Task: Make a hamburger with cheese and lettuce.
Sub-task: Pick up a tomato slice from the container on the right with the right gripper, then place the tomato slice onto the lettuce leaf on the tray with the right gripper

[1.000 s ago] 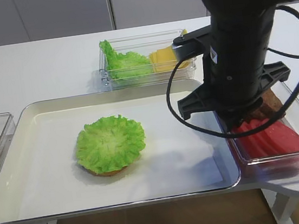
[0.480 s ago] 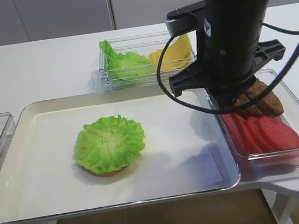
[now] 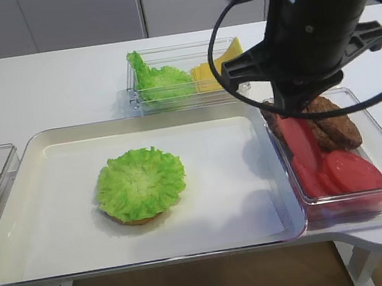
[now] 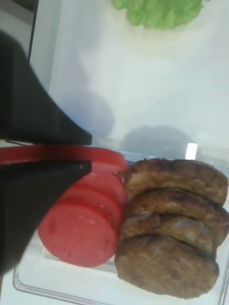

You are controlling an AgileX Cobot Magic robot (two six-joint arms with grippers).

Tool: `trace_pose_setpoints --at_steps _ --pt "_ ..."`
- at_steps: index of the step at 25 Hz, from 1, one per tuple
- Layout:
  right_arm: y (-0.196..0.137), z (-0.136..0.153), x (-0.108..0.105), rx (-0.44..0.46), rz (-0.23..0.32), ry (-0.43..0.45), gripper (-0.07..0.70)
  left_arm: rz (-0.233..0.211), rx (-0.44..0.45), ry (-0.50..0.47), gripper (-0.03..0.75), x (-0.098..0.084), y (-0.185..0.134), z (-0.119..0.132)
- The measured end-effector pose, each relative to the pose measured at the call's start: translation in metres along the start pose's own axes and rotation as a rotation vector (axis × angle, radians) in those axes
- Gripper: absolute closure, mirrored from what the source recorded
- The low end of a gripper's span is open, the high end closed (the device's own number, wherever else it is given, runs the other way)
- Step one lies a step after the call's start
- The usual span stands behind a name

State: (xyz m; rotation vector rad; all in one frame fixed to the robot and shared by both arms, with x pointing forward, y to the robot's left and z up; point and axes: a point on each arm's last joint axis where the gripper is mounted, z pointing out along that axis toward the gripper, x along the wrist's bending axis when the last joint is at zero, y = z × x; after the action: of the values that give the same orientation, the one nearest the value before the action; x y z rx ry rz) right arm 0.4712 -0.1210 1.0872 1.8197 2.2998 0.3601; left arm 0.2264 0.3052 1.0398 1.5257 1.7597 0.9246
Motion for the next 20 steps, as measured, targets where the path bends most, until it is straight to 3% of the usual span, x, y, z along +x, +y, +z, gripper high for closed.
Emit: trace_pose_setpoints --at_steps 11,15,20 --pt "0.009 -0.045 0.003 -0.088 0.006 0.087 0.569 0.000 0.000 0.000 0.361 0.000 0.000 0.000" --pt "0.010 -0.053 0.013 -0.107 -0.043 0.089 0.570 0.000 0.000 0.000 0.361 0.000 0.000 0.000" --pt "0.017 -0.045 0.047 -0.099 -0.127 0.094 0.570 0.000 0.000 0.000 0.361 0.000 0.000 0.000"
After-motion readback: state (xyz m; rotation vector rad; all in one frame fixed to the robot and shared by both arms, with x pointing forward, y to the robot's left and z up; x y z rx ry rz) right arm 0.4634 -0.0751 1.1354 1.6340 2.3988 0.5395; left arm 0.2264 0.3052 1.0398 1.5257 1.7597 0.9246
